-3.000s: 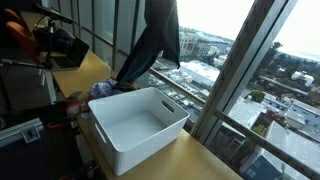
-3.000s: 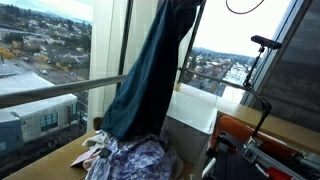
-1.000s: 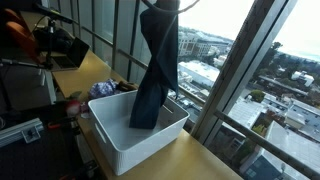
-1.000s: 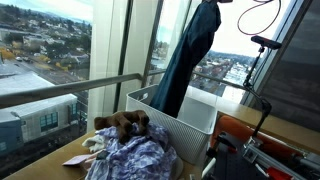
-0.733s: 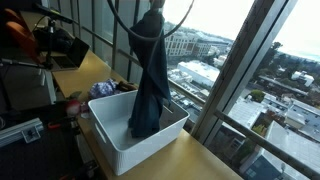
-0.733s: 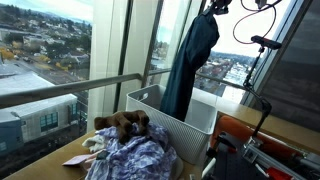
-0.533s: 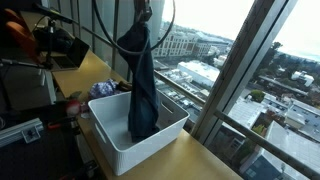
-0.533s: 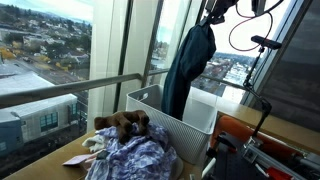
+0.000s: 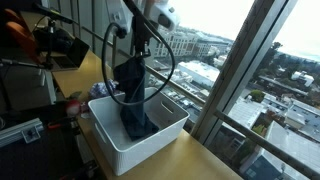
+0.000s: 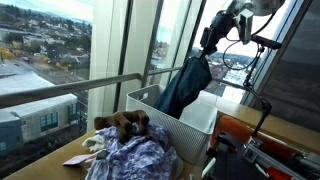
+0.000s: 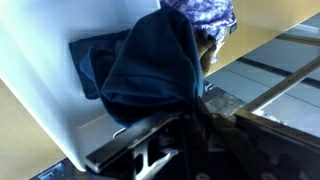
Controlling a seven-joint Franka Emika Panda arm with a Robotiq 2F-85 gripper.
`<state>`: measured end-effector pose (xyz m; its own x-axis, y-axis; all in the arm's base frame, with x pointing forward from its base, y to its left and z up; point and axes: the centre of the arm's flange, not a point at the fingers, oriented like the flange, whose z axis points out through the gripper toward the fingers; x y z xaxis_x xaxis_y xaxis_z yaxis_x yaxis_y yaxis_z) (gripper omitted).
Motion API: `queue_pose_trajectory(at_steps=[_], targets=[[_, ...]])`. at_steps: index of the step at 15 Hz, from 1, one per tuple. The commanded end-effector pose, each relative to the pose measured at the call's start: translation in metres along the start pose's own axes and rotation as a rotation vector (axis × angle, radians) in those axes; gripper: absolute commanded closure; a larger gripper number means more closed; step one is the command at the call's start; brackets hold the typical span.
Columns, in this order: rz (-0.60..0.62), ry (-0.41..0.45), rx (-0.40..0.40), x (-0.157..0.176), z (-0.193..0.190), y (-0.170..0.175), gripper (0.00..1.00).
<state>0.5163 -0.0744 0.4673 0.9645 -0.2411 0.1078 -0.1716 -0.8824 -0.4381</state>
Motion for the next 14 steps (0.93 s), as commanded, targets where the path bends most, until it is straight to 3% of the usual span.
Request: queue_pose_trajectory(at_steps=[1,3,4,6,14], targets=[[0.011,-0.023,0.039,0.044,0.014,0.045,0.98],[-0.015,-0.041,0.034,0.057,0.023,0.052,0.98],[-0.038,-0.053,0.018,0.061,0.030,0.051,0.68],[-0.085,-0.077,0.003,0.070,0.037,0.041,0.62],[-0.214,-0.061,-0.027,0.108,0.015,-0.019,0.05]])
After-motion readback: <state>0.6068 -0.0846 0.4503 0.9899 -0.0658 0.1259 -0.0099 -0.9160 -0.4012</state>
